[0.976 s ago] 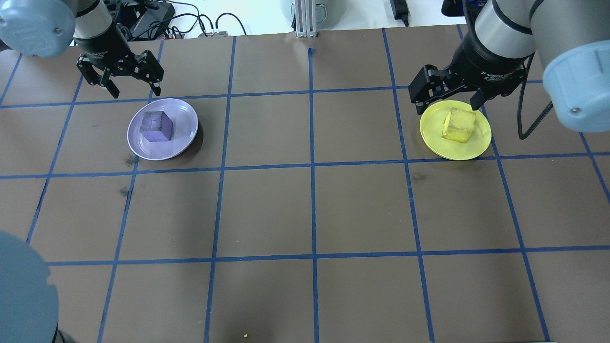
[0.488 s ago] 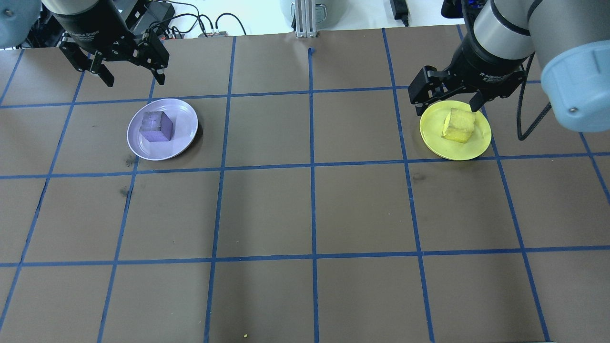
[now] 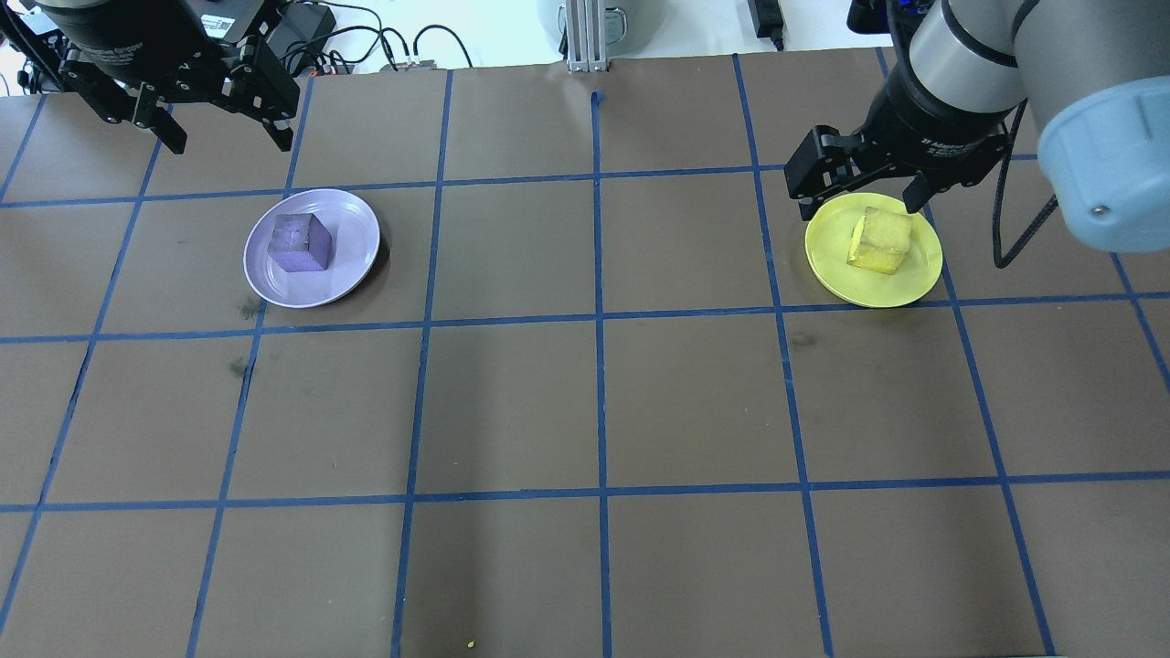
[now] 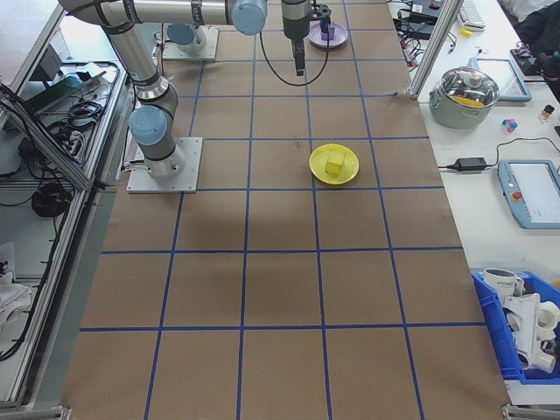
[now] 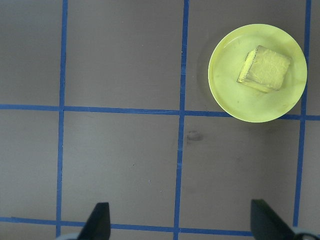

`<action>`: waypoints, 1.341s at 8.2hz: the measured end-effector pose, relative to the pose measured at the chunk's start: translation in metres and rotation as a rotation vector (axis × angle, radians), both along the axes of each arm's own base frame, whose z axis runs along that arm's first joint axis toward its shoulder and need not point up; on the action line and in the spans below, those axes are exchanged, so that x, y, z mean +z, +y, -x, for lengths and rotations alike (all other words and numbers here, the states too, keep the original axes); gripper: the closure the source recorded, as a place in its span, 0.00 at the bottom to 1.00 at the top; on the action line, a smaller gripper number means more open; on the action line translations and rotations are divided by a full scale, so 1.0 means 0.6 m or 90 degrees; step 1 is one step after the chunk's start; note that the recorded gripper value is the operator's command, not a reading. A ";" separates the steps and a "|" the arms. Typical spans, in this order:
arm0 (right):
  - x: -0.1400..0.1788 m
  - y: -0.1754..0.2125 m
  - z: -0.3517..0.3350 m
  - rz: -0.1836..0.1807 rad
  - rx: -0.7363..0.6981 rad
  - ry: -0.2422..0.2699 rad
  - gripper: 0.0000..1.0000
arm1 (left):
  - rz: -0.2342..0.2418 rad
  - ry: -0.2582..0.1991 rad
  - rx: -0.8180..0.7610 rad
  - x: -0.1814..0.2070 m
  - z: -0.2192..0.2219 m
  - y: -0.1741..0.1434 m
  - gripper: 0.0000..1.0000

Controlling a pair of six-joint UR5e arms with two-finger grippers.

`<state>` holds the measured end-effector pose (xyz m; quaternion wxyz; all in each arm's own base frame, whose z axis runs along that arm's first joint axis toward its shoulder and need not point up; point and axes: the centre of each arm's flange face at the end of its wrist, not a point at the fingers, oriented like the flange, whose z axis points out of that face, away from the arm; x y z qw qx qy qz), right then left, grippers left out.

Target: Sort blocks by color into plates

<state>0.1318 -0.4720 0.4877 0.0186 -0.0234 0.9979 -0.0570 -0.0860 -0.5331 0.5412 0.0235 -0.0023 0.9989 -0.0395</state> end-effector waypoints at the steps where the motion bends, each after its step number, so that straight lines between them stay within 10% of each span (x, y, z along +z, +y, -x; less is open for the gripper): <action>1: 0.000 0.000 0.000 0.000 0.000 0.000 0.00 | 0.009 0.000 -0.001 0.010 0.000 0.006 0.00; 4: -0.001 0.000 0.001 -0.004 -0.001 0.001 0.00 | 0.033 -0.001 0.002 0.042 -0.003 0.030 0.00; 11: -0.003 0.000 0.004 -0.007 0.003 0.004 0.00 | -0.013 0.003 -0.002 -0.027 0.001 0.017 0.00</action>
